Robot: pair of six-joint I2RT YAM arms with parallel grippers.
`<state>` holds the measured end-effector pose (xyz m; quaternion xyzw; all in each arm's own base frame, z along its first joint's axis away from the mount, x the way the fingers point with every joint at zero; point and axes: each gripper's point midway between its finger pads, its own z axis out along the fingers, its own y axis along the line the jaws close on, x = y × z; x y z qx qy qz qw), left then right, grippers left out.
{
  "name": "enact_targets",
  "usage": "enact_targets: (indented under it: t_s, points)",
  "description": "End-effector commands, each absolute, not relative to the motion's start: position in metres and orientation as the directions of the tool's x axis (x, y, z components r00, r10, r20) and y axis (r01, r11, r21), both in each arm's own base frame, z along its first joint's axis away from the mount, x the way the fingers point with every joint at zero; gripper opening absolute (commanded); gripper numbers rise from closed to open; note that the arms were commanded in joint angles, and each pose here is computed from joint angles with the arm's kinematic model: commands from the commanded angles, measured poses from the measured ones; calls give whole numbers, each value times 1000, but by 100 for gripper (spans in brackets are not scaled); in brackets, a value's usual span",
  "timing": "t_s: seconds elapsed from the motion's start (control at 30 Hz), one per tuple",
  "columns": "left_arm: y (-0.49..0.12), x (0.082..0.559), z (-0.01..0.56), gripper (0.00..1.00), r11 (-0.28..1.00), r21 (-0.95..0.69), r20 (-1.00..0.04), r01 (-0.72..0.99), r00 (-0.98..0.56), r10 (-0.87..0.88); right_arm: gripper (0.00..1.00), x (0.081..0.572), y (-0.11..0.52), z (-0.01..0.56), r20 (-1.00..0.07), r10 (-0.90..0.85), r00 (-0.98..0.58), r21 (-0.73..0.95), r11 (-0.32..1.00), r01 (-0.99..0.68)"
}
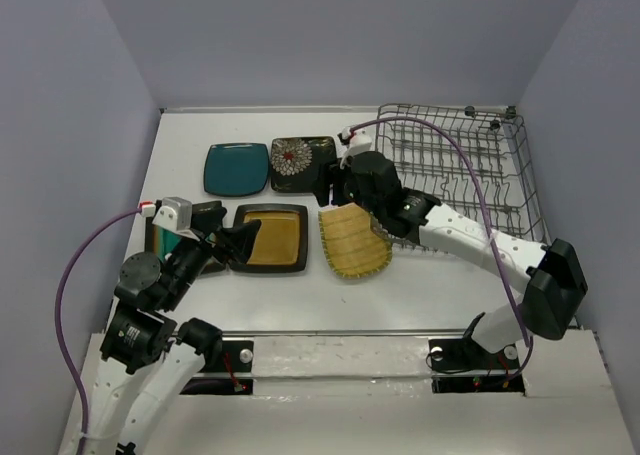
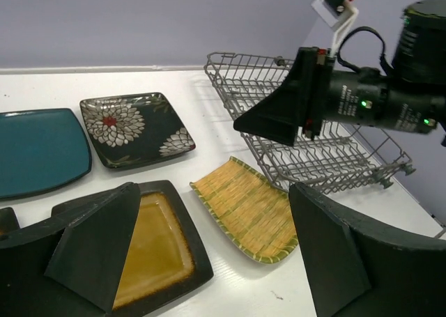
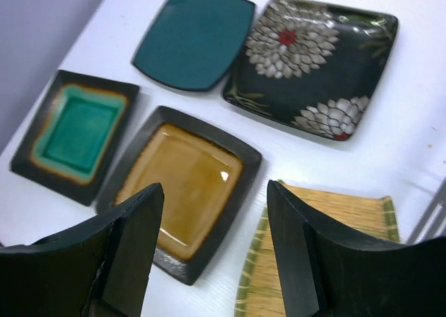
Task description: Load the plates into the dish rack
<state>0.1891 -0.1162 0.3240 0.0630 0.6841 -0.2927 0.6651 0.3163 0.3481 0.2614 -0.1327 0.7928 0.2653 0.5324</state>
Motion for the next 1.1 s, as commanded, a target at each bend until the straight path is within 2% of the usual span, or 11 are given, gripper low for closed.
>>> enact_targets:
  t_s: [0.0, 0.17, 0.27, 0.5, 0.7, 1.07]
  points:
    - [-121, 184, 340, 99, 801, -288, -951, 525, -56, -305, 68, 346, 331, 280, -906, 80, -416, 306, 803, -512]
    - [-119, 183, 340, 99, 804, -298, -947, 515, -55, -316, 66, 400, 292, 256, -880, 86, -468, 305, 857, -416]
    - [-116, 181, 342, 99, 807, -307, -943, 504, -50, -328, 61, 424, 274, 237, -863, 103, -495, 307, 884, -351]
    - [-117, 181, 340, 99, 803, -316, -940, 505, -54, -336, 61, 479, 258, 196, -825, 86, -559, 282, 919, -275]
    - [-114, 184, 338, 99, 813, -331, -936, 478, -57, -348, 61, 508, 256, 165, -791, 105, -603, 294, 929, -225]
    - [-115, 185, 336, 99, 814, -334, -936, 476, -69, -344, 58, 518, 298, 118, -710, 84, -700, 405, 861, -308]
